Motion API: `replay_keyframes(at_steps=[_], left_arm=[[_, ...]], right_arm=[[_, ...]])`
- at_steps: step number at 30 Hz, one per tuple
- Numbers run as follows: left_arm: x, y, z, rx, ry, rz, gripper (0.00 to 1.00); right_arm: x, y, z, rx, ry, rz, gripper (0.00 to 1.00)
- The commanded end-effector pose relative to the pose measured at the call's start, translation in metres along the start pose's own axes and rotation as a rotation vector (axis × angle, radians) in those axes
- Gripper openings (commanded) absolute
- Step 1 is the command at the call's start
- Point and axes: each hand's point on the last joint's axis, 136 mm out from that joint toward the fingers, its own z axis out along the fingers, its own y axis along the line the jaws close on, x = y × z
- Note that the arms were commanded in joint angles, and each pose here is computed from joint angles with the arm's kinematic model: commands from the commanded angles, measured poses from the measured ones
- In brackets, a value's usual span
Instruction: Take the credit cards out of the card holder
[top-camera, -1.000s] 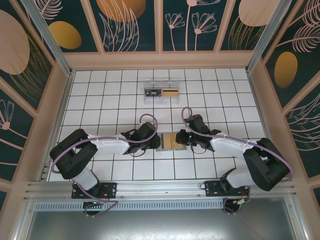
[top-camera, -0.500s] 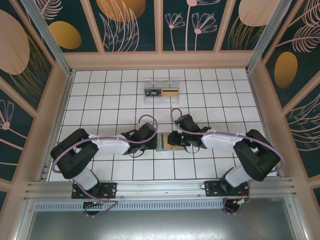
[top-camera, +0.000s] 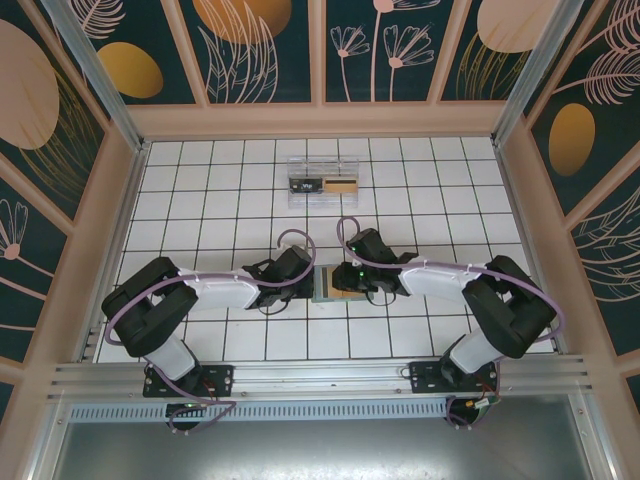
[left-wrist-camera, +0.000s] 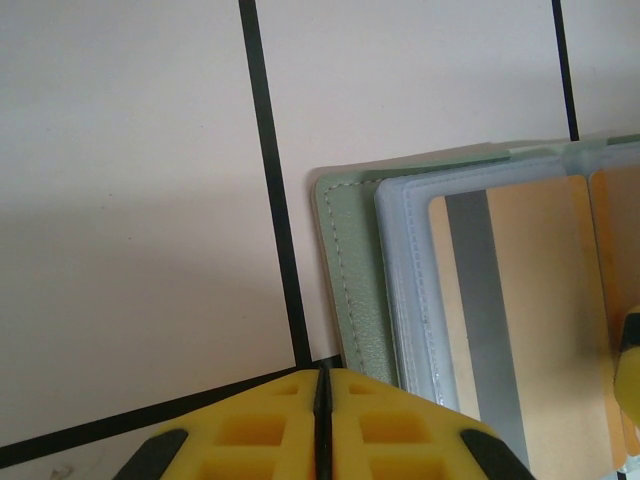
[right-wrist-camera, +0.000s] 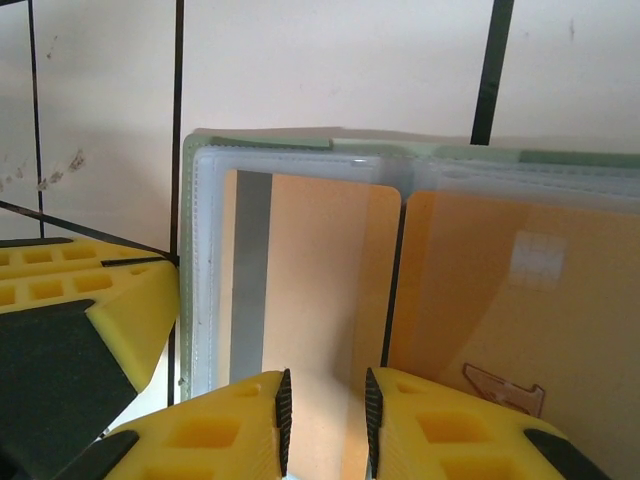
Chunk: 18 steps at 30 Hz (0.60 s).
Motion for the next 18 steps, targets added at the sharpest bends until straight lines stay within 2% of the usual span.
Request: replay_keyframes(at_steps=[1, 9, 18], left_arm=[[0.025, 0.018, 0.014, -0.043, 0.081, 0.006, 0.12], [0.025, 0.018, 0.013, -0.040, 0.079, 0.003, 0.11], [0.027, 0.014, 0.016, -0.023, 0.089, 0.003, 0.11]], right_arm=[[0.000, -0.003, 0.004, 0.037, 0.011, 0.003, 0.29], [0.002, -0.019, 0.006, 0.140, 0.010, -0.001, 0.29], [0.006, 0.009, 0.011, -0.014, 0.036, 0.002, 0.29]])
